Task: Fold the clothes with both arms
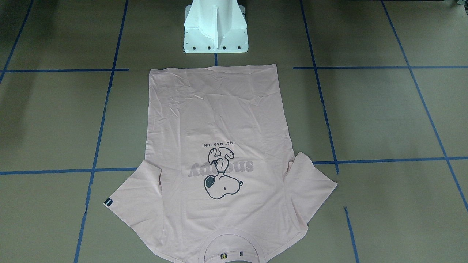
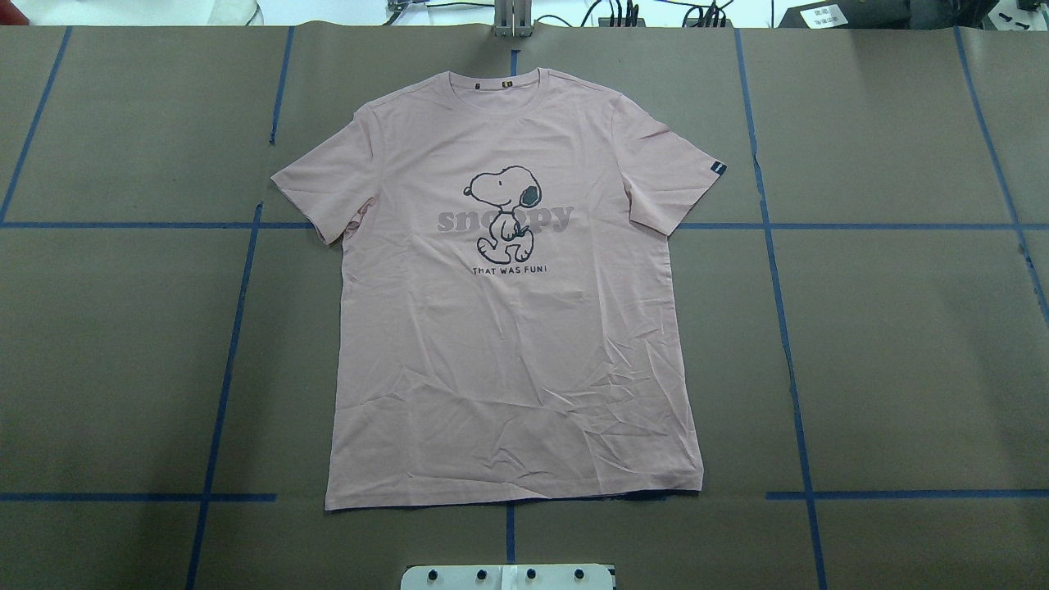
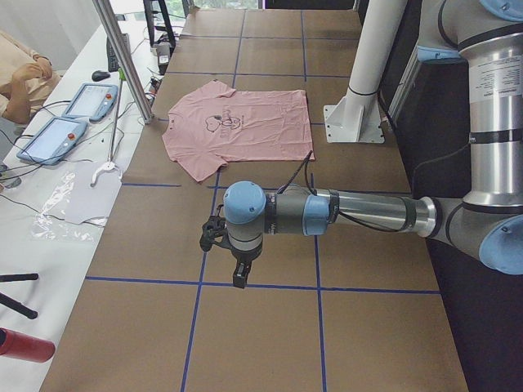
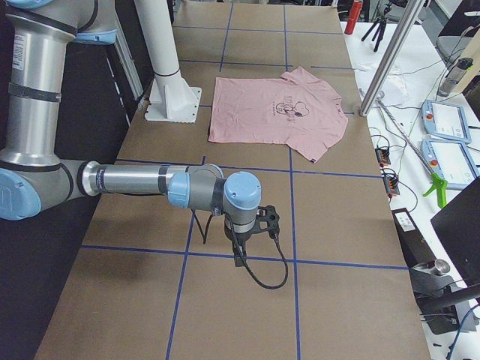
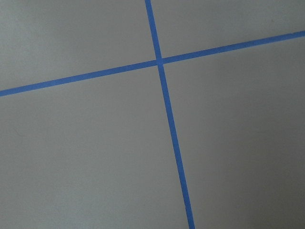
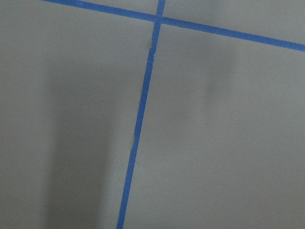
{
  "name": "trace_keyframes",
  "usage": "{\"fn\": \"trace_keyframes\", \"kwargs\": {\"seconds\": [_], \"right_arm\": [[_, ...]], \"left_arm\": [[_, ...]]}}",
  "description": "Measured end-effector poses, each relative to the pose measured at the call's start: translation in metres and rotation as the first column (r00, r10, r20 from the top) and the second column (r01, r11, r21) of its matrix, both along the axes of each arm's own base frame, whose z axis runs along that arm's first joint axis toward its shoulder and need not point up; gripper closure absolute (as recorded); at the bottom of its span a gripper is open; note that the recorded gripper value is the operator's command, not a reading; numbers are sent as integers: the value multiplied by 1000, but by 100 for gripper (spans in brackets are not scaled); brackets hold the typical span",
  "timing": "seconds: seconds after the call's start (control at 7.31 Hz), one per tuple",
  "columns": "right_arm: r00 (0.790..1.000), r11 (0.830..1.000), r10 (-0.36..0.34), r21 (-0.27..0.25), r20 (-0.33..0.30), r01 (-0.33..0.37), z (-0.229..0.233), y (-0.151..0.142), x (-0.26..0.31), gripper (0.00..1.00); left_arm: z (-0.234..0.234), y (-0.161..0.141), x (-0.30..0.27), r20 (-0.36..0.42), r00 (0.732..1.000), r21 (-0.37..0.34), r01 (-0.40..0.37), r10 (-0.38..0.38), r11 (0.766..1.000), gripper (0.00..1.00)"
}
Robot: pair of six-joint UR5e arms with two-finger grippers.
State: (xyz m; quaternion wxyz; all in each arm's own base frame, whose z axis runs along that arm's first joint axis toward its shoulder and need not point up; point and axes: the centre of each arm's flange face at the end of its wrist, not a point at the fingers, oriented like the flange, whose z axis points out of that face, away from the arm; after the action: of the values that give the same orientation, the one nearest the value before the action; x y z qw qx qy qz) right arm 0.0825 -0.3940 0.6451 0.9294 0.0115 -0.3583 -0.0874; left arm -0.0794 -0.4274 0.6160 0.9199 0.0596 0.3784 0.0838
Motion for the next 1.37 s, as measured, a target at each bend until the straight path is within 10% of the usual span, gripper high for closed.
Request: {"fn": "trace_keyframes", "kwargs": {"seconds": [0.41, 0.82, 1.37], "right_arm": [[1000, 998, 0, 62, 0, 0, -16, -14, 0, 0], [1000, 959, 2, 282, -6, 0, -54, -53, 1, 0], [982, 963, 22, 259, 186, -71, -71, -107, -13, 0]], "left_arm": [[-15, -3, -1, 26, 1000, 33, -1, 0, 999, 0], [-46, -24, 0, 52, 998, 138, 12, -19, 990, 0], [-120, -113, 7, 16, 996, 557, 61, -84, 828, 0]]}}
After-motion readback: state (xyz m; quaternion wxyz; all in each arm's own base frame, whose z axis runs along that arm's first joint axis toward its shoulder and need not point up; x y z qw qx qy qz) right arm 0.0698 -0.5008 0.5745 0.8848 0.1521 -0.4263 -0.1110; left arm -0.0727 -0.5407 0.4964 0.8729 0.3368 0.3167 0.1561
